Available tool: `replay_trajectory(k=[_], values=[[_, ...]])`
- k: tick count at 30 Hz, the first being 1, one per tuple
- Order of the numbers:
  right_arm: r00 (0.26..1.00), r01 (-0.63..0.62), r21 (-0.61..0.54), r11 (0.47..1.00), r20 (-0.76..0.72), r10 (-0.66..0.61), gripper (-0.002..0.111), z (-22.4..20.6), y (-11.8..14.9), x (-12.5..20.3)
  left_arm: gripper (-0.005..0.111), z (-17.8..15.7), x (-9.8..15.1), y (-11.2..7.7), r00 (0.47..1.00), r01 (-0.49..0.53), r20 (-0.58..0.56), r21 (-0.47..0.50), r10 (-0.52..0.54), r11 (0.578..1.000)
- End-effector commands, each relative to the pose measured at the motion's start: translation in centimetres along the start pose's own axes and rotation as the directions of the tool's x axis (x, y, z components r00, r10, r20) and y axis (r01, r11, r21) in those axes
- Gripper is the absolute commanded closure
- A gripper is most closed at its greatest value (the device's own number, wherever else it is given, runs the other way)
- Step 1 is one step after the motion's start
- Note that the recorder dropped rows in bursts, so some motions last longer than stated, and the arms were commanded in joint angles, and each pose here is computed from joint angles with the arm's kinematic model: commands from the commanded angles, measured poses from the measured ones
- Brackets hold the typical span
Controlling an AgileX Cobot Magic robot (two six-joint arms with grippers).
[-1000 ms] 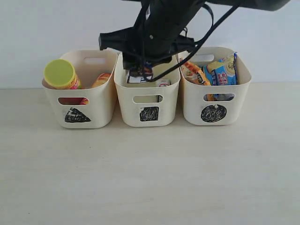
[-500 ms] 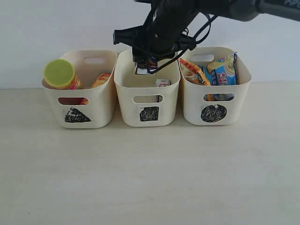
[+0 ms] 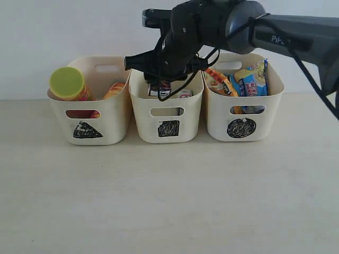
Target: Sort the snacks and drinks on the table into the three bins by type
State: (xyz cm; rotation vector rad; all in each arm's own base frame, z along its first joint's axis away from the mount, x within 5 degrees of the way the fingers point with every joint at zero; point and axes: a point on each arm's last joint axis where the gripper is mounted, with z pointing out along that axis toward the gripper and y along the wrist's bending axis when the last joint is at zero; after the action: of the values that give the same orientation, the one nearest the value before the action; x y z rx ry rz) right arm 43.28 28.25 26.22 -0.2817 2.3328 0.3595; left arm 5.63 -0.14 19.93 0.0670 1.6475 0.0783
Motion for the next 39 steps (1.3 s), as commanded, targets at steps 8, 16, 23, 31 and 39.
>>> replay_trajectory(k=[8,16,23,31,39], values=[[0.998,0.052,0.046,0.998,0.04,-0.054,0.038,0.4,-0.6,-0.4,0.103,0.0,0.1,-0.1,1.0,0.02,0.0,0.011,-0.02,1.0],[0.997,0.08,0.106,0.991,-0.017,-0.078,0.054,-0.8,-1.1,-0.5,0.103,0.0,0.1,-0.1,1.0,0.02,0.0,0.011,-0.02,1.0],[0.987,0.122,0.209,0.97,-0.128,-0.097,0.108,-2.9,-2.1,-0.3,0.103,0.0,0.1,-0.1,1.0,0.02,0.0,0.011,-0.02,1.0],[0.959,0.169,0.164,0.972,-0.253,-0.125,0.108,-3.7,-1.8,0.6,0.103,0.0,0.1,-0.1,1.0,0.02,0.0,0.011,-0.02,1.0],[0.92,0.18,0.1,0.979,-0.369,-0.131,0.108,-3.8,-3.0,2.6,0.103,0.0,0.1,-0.1,1.0,0.02,0.0,0.011,-0.02,1.0]])
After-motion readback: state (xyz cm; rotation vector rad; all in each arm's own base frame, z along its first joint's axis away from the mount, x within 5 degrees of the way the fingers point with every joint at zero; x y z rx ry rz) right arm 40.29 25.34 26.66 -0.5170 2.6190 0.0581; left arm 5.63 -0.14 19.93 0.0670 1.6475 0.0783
